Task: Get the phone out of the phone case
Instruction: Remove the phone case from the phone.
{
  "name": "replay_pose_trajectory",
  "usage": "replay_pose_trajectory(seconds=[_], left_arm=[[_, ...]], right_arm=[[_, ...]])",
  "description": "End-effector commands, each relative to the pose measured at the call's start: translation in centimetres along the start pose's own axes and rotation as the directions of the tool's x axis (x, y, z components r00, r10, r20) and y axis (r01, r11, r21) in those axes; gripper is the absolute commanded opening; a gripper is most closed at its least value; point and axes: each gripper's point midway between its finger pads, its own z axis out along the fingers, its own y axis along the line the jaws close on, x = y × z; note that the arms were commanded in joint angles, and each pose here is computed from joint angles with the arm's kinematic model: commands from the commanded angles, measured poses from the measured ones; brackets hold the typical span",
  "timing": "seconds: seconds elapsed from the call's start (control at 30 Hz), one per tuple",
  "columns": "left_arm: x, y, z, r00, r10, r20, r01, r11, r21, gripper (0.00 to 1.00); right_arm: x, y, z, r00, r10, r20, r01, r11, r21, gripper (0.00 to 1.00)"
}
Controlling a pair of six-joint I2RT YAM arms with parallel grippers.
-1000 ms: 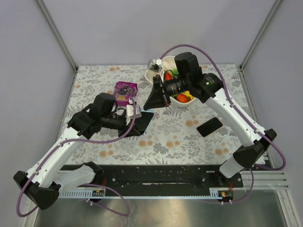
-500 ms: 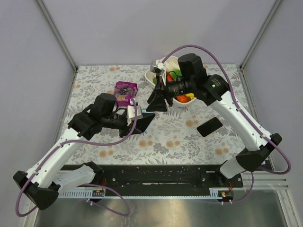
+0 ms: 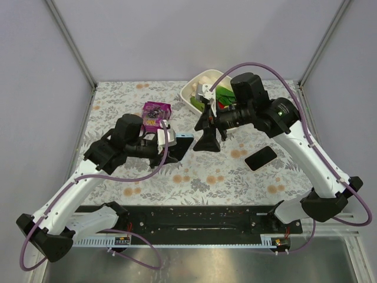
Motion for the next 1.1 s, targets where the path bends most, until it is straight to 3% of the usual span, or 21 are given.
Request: replay_pose_trajectory(seconds=[0.0,0.33,0.6,0.73,0.8,0.9,1.07], left_arm=[[-5.6,-0.5,-1.7,0.979,0.098,0.180,-0.101,0.995,0.005,0.00],[-9.9,-0.7,-2.6,0.959,0.006,0.282,-0.026,0.998,0.065,0.00],[-11.1,-0.1,-1.3,0.938,-0.122,0.323,0.082,0.988,0.134,0.00],[-11.3,0.1,-1.0,0.933,-0.129,0.335,0.082,0.985,0.150,0.00],[-11.3,0.0,-0.9,0.931,-0.159,0.330,0.109,0.980,0.165,0.00],[-11.0,-0.1,-0.7,0.931,-0.163,0.328,0.109,0.978,0.175,0.00],[-10.0,-0.2,-0.3,0.928,-0.180,0.326,0.125,0.975,0.182,0.00]], right_arm=[[0.5,0.5,-0.1,1.000,-0.031,-0.003,0.031,1.000,-0.002,0.96],[-1.0,-0.6,0.5,0.986,-0.074,0.152,0.065,0.996,0.064,0.96],[-4.0,0.2,1.4,0.971,0.000,0.239,0.011,0.999,-0.043,0.91],[-4.7,0.1,1.6,0.966,0.013,0.258,0.000,0.999,-0.050,0.85],[-4.7,-0.1,1.9,0.965,0.024,0.263,-0.010,0.998,-0.056,0.80],[-4.5,-0.2,2.2,0.966,0.032,0.258,-0.016,0.998,-0.063,0.63],[-4.4,-0.2,2.1,0.966,0.021,0.259,-0.007,0.998,-0.057,0.20]])
